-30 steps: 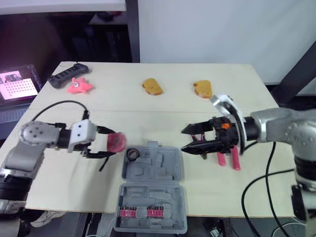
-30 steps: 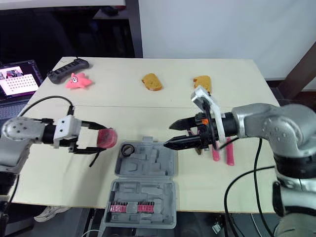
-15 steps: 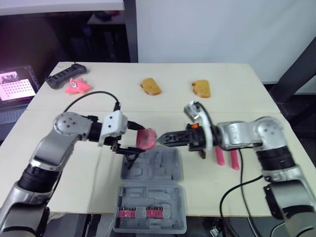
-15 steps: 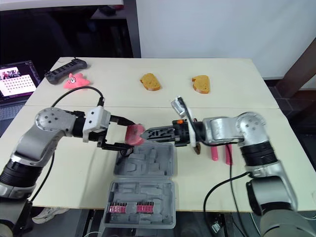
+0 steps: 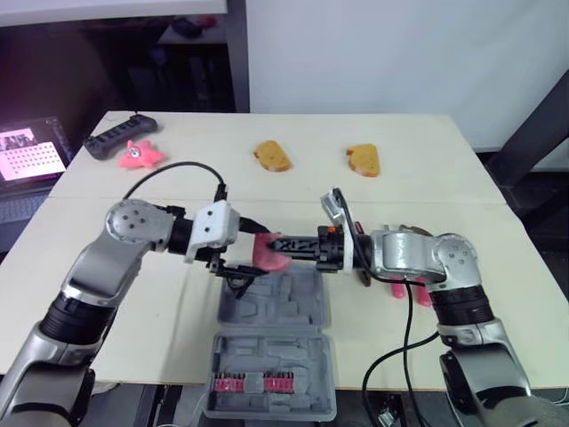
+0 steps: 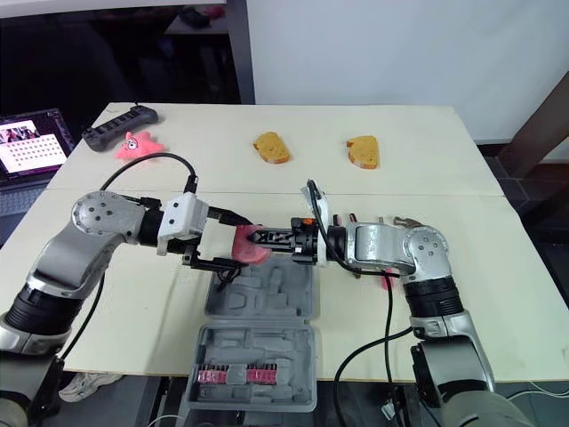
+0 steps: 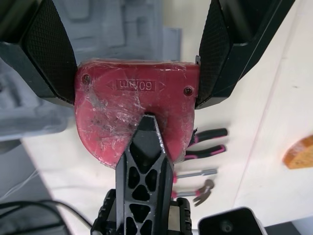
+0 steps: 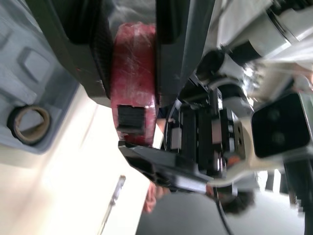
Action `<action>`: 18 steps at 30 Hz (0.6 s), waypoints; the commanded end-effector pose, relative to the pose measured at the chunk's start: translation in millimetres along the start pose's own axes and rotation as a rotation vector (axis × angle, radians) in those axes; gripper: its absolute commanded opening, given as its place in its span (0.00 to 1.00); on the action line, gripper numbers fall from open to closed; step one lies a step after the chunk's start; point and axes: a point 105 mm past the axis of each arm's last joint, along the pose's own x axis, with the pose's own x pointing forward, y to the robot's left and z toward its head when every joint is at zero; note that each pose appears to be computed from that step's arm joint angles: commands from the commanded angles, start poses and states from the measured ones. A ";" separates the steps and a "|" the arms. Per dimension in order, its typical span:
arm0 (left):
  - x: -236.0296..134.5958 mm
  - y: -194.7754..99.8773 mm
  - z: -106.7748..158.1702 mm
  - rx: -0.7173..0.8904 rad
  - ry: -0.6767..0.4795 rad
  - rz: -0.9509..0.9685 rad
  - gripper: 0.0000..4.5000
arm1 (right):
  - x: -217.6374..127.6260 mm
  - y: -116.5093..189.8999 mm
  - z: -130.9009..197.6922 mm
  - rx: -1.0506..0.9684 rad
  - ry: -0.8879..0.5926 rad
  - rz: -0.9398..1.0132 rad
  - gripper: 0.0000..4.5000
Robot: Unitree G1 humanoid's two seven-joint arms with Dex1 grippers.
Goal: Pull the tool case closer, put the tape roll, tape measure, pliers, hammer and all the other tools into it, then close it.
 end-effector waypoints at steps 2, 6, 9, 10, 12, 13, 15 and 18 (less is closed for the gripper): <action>-2.6 5.9 0.1 -0.030 -0.027 0.020 0.78 | -4.0 21.9 1.6 -0.061 0.013 0.091 0.13; -7.8 7.3 -0.8 -0.055 -0.035 0.029 1.00 | -13.6 18.1 3.3 -0.058 0.028 0.087 0.12; -18.5 3.3 -0.5 -0.093 -0.045 0.034 1.00 | -35.7 8.9 2.6 -0.064 0.058 0.036 0.12; -23.4 1.6 -0.1 -0.110 -0.052 0.037 1.00 | -45.1 4.6 1.4 -0.059 0.070 0.013 0.12; -36.8 -6.1 -0.6 -0.129 -0.054 0.025 1.00 | -65.8 -6.0 -0.9 -0.019 0.081 -0.029 0.12; -45.9 -9.2 -2.1 -0.150 -0.046 0.034 1.00 | -78.2 -13.5 -5.3 0.004 0.090 -0.073 0.12; -59.4 -15.0 -3.1 -0.182 -0.034 0.053 1.00 | -97.3 -27.6 -15.3 0.029 0.112 -0.172 0.12; -71.4 -31.2 -4.1 -0.236 -0.027 0.060 1.00 | -119.5 -45.5 -26.1 0.054 0.121 -0.276 0.12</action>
